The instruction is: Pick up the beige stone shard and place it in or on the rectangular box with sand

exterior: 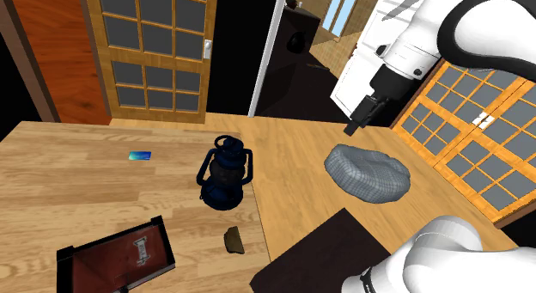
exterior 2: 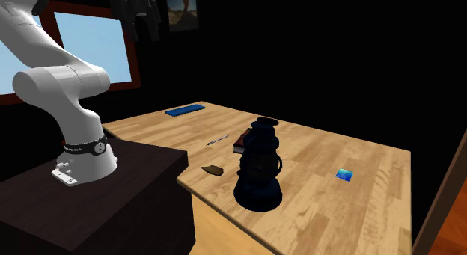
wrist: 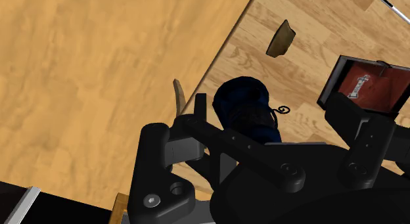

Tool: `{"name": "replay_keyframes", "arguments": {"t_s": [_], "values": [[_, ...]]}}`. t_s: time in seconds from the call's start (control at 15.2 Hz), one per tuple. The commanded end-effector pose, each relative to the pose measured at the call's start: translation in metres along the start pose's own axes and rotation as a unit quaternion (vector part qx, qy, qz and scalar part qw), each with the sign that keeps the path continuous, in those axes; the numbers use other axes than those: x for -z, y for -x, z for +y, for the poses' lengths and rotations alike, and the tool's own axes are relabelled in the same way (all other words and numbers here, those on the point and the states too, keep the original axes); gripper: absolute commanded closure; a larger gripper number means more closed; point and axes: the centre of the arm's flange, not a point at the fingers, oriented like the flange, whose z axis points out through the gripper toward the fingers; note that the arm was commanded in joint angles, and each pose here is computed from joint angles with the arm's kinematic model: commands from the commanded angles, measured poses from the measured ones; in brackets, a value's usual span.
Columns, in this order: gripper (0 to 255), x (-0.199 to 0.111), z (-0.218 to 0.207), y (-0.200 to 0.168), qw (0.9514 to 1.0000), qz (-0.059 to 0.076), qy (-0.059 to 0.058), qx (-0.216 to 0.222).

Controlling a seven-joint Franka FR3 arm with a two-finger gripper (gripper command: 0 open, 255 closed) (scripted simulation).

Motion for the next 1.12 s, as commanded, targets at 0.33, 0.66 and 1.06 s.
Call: {"name": "replay_keyframes", "arguments": {"t_s": [0.33,0.66,1.06], "values": [[0,-0.06,-0.029,-0.005,0.9999,0.001,0.009,-0.014],[0,-0.121,-0.058,-0.011,0.9995,0.002,0.018,-0.027],[0,-0.194,-0.09,-0.02,0.9986,0.004,0.029,-0.043]]}}
